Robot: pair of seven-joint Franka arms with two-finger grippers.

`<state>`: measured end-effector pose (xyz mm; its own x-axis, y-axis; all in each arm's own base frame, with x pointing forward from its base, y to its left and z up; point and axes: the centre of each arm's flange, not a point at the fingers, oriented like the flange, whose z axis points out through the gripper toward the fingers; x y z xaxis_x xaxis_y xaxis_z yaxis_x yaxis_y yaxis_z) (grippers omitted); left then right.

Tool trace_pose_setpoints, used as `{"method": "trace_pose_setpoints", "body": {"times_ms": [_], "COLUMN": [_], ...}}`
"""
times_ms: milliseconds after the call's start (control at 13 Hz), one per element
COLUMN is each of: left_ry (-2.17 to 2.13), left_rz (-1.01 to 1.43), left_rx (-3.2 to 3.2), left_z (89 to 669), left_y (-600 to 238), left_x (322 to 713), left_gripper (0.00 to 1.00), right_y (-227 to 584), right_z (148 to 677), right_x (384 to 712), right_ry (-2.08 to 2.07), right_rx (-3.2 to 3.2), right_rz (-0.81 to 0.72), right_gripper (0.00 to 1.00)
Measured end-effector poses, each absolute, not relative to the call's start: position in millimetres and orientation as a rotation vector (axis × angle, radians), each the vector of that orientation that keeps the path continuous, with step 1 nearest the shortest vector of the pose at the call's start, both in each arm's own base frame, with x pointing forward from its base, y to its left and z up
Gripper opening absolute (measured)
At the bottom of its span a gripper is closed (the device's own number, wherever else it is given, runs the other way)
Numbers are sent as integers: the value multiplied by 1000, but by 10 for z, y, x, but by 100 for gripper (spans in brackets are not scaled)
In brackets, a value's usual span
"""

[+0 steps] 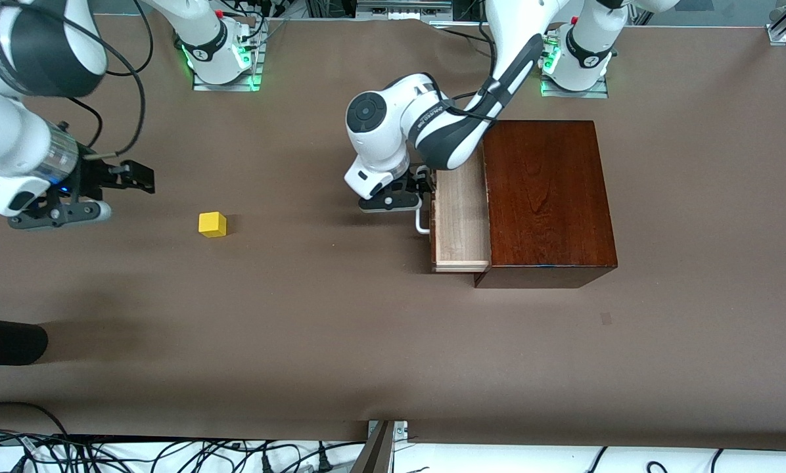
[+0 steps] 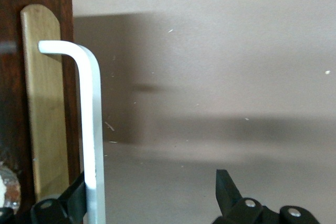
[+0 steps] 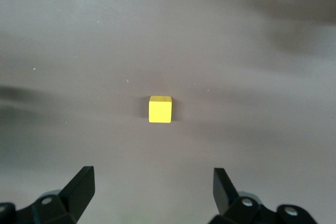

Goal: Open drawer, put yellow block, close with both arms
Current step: 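Pull the drawer open with the left gripper while the right gripper reaches the cube, then grasp the yellow cube with the right gripper while the left gripper withdraws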

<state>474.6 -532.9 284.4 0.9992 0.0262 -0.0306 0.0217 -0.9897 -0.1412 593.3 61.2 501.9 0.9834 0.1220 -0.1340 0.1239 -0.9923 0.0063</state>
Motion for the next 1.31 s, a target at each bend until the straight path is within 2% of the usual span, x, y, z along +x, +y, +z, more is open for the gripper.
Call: {"method": "trace_pose_setpoints", "body": {"times_ms": [154,309,540,849,1158,1312], "left_ry": [-40,-55,-37,-50,42,165], "left_rz": [42,17,8,70,110,161], "left_rx": [-3007,-3024,-3007,-2937,-2940,-2944], "left_z": [2856,3010,3686,4846,5442,5748], "left_y": [-5355,-5366,-5088,-3913,-2715,-2070], "left_x": [4778,4856,5106,5511,5875,5924], "left_gripper": [100,100,100,100,100,100], "right_y": [647,698,722,690,701,731], "right_z": [4632,4465,4401,3727,2903,2629], "right_x": [5923,5926,5916,5811,5634,5592], "right_ry": [157,165,151,145,154,163], "right_rx": [3113,3108,3106,3108,3100,3097], "right_rz": [-203,-214,-226,-170,-120,-94], "right_gripper": [100,100,100,100,100,100]}}
